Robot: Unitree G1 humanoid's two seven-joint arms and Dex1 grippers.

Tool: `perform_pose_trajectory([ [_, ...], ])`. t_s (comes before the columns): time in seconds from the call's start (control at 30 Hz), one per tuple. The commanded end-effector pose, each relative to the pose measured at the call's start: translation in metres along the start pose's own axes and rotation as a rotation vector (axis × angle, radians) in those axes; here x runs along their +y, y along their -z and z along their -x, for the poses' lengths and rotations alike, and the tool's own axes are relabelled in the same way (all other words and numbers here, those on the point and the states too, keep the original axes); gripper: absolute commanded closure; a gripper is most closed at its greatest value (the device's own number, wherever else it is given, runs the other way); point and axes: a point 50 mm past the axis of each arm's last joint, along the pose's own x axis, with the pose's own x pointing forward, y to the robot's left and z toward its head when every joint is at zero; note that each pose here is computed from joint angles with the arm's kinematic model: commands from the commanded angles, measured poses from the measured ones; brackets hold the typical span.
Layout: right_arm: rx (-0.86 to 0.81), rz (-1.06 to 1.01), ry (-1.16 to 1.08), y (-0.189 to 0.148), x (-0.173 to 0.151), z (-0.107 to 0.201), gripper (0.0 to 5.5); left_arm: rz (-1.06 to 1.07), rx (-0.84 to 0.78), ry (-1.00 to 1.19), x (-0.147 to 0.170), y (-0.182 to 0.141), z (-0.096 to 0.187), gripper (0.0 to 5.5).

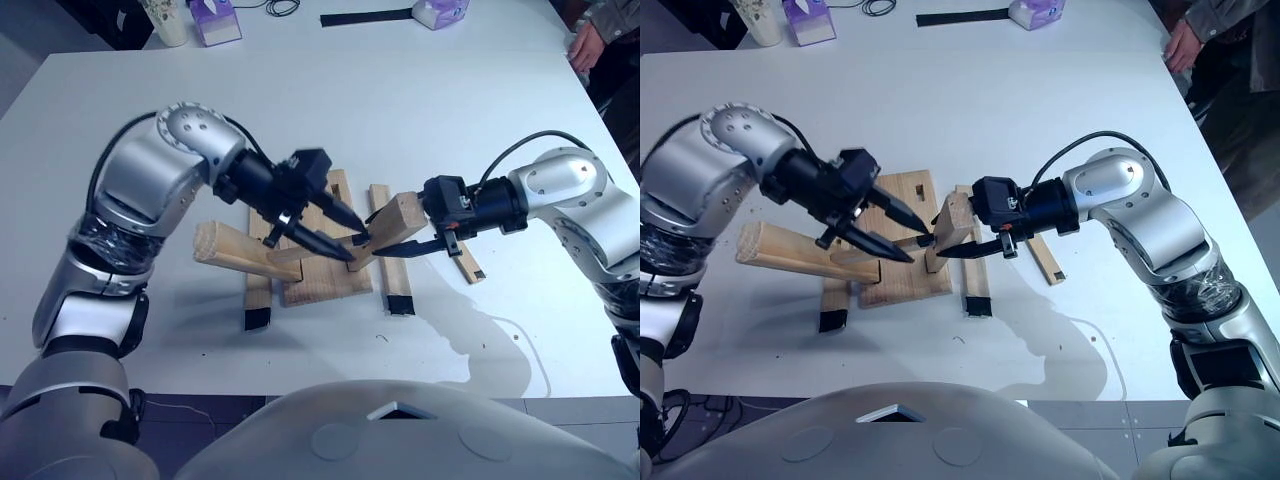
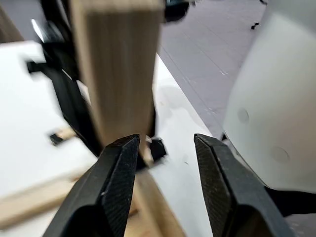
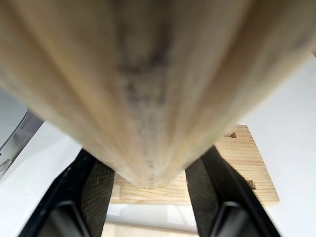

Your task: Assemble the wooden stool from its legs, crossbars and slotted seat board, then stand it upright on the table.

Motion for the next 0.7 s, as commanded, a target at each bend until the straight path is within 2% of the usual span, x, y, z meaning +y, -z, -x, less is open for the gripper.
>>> perform_pose_trajectory([
  [0.03,0.123,-0.127,-0.059,0.033,0.009,-0.014,3.50,0.108,0.095,0.021,0.002,0.039,-0.010,3.45],
  [0.17,0.130,-0.121,-0.062,0.034,0.008,-0.014,3.50,0.145,0.080,-0.037,0.019,0.049,-0.011,3.45],
  [0.23,0.132,-0.119,-0.060,0.034,0.007,-0.014,3.50,0.150,0.027,-0.050,0.021,0.041,-0.006,3.45],
  [0.33,0.134,-0.120,-0.052,0.036,0.007,-0.014,3.50,0.123,-0.129,-0.080,0.022,0.007,0.008,3.45],
  [0.5,0.141,-0.125,-0.029,0.038,0.007,-0.010,3.50,-0.008,-0.360,-0.219,0.015,-0.061,0.055,3.45],
  [0.6,0.135,-0.131,-0.011,0.038,0.007,-0.008,3.50,-0.059,-0.333,-0.416,0.010,-0.065,0.086,3.45],
  [0.7,0.126,-0.140,0.000,0.037,0.007,-0.006,3.50,-0.058,-0.144,-0.688,0.000,-0.031,0.120,2.98],
])
